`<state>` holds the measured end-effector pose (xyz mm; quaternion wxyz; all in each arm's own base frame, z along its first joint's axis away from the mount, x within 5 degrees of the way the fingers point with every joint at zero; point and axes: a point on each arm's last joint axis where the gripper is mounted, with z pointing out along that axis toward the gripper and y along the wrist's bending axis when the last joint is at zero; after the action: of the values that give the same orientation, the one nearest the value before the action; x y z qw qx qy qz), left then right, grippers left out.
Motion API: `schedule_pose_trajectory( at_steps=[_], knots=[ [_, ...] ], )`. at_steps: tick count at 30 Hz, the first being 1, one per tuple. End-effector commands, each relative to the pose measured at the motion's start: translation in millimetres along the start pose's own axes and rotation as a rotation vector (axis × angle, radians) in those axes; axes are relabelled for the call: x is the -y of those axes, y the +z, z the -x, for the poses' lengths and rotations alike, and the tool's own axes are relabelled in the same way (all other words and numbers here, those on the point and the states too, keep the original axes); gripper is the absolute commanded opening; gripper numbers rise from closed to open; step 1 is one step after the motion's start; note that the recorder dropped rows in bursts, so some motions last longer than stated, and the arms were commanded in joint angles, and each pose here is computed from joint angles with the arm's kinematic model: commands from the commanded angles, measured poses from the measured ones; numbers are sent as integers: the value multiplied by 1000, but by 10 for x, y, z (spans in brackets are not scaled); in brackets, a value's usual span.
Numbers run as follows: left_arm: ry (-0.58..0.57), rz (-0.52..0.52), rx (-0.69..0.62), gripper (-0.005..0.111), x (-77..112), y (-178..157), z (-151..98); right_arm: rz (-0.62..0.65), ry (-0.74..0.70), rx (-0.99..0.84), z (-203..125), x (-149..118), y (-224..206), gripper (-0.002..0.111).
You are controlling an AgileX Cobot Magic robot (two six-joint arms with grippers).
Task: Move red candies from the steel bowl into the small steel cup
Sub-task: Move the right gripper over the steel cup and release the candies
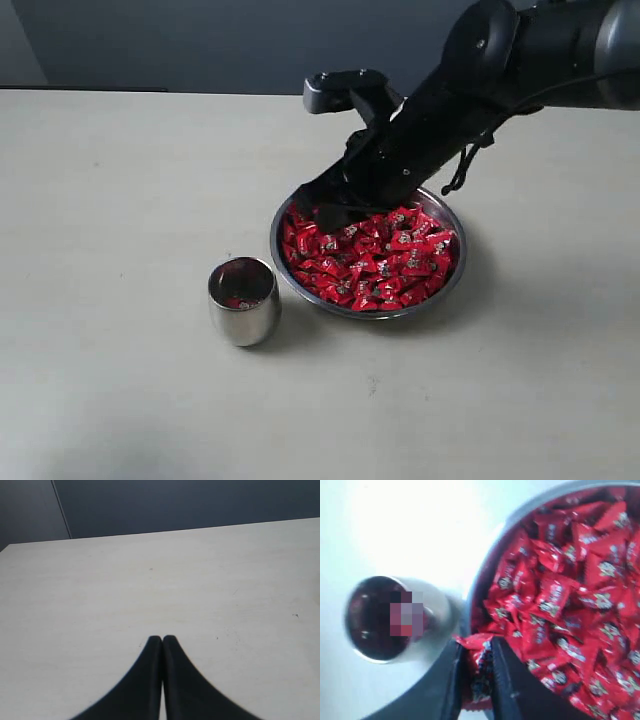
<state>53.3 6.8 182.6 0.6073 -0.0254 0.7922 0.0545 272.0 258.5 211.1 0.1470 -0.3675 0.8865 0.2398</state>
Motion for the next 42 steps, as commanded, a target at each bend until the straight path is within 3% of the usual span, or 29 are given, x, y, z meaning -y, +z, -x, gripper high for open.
schedule_pose_trajectory(
  at_steps=[1,10,26,28,34,42],
  knots=[
    [1,-4,13,0,2,-1,5,98,-71,74,78,-282,7,1],
    [1,-4,13,0,2,-1,5,106,-182,98,106,-693,240,1],
    [1,-4,13,0,2,-1,5,92,-199,2,120,-644,516,2],
    [1,-4,13,0,2,-1,5,93,-197,0,118,-645,516,7],
    [1,-4,13,0,2,-1,5,98,-198,-9,109,-649,516,42],
    [1,-4,13,0,2,-1,5,104,-195,-20,98,-653,515,37]
  ],
)
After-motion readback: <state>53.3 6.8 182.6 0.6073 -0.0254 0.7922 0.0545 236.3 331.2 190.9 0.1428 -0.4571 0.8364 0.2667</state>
